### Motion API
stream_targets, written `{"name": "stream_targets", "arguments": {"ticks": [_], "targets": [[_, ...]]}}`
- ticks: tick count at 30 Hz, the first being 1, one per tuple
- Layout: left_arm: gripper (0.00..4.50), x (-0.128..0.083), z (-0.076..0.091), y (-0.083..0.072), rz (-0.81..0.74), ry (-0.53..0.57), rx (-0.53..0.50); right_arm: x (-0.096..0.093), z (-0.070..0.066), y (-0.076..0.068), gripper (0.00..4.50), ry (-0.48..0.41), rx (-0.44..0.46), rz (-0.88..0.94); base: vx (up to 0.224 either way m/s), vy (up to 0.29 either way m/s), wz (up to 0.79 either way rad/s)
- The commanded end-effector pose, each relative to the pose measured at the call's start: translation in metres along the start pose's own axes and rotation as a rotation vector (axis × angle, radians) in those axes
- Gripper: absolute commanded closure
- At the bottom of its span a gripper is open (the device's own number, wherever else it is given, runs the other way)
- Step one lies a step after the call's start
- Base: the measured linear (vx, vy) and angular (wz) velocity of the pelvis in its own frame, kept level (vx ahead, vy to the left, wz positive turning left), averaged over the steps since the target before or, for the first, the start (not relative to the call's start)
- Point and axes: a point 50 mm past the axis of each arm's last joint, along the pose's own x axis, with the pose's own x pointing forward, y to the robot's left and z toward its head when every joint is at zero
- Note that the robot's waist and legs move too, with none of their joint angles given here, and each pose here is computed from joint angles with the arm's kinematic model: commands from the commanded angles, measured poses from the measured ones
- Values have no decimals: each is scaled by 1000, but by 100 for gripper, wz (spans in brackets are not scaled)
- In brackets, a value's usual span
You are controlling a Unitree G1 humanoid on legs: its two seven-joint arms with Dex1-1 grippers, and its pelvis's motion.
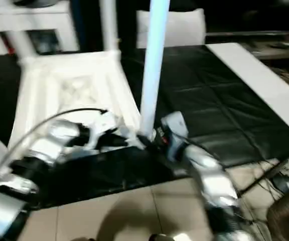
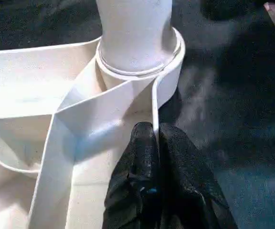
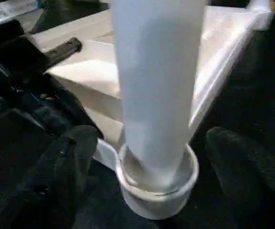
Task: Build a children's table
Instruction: Rotate leg to tighten
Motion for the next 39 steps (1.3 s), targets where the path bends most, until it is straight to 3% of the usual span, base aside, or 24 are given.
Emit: {"name": "stream_targets", "arguments": {"ticks": [1,6,9,10,12,14,16,18,22,25,29,34,39], "targets": [[450,-5,10,3,-44,-18,77,-9,3,2,17,-4,-17,45,0,0,0],[450,-19,4,11,-43,16,95,-33,-2,8,6,24,10,69,0,0,0],[450,-22,5,12,-29,-27,63,-38,-2,13,6,10,27,63,0,0,0],[450,-23,7,12,-28,-74,28,-40,1,14,6,-19,37,43,0,0,0],[395,-25,12,12,-10,-162,-15,-41,7,15,0,-83,44,-20,0,0,0],[395,-29,16,11,32,-273,-50,-41,8,16,0,-77,106,-110,0,0,0],[385,-29,17,11,36,-287,-50,-42,7,17,0,-66,122,-117,0,0,0],[353,-34,13,13,165,-314,-105,-40,6,26,0,-53,118,-138,0,0,0],[329,-41,13,11,243,-373,-163,-40,5,29,0,-75,137,-193,0,0,0],[307,-51,11,3,392,-428,-256,-42,6,33,0,-106,169,-281,0,0,0],[290,-59,8,-23,605,-520,-372,-43,5,43,0,-85,156,-281,0,0,0],[251,-58,-1,-55,826,-463,-365,-41,4,46,0,-82,145,-296,-2,-73,49],[213,-58,-5,-74,957,-384,-438,-39,2,45,0,-68,148,-296,-34,-203,66]]}}
